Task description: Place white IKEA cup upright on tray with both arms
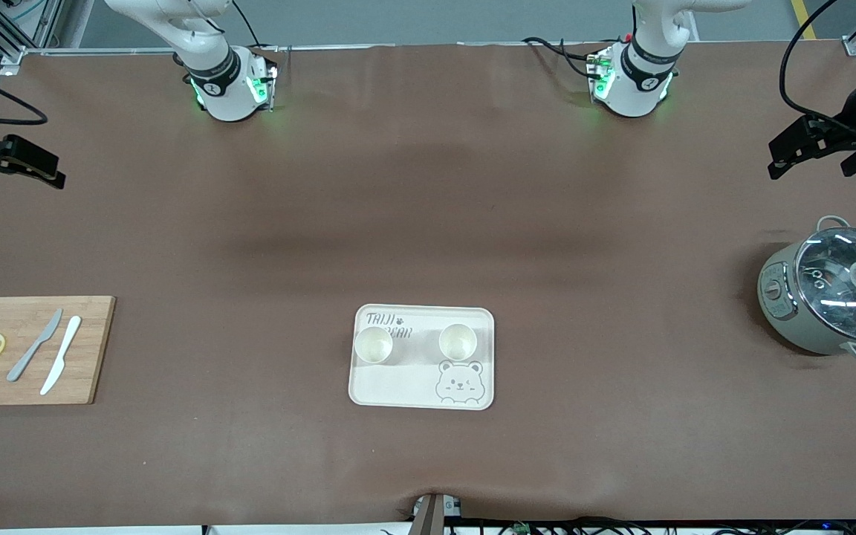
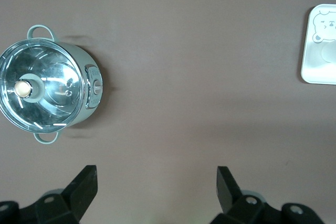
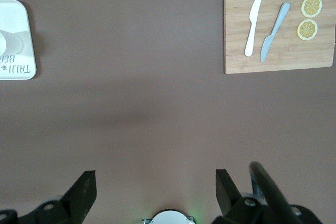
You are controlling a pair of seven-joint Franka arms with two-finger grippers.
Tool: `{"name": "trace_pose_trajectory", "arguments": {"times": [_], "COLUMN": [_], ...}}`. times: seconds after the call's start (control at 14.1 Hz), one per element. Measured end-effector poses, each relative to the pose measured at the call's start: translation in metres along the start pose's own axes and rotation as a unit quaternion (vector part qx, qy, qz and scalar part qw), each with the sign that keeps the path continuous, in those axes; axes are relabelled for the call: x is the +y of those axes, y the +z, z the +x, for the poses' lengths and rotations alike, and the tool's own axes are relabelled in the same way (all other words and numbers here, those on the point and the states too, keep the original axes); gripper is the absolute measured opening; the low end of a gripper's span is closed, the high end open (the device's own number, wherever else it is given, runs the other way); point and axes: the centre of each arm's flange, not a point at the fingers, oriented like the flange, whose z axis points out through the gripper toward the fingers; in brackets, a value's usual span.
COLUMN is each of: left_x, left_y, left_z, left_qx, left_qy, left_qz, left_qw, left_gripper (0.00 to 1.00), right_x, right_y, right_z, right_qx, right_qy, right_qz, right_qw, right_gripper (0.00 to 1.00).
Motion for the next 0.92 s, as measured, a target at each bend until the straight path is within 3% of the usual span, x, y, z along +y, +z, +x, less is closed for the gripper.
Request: {"name": "trace_pose_trajectory", "arguments": {"times": [0.92], "left_x": [0.0], "left_y": [0.0], "left_z": [0.0], "left_qx": [0.0], "left_qy": [0.0], "left_qz": [0.0], "left_qw": [1.0], "left_gripper": [1.0], "right_x": [-0.01], "right_y": [0.017], "right_z": [0.011], "right_qx": [-0.013], "right_qy": [-0.009], "right_qz": [0.016], "right_qw": [1.0], "right_gripper": [1.0]}}
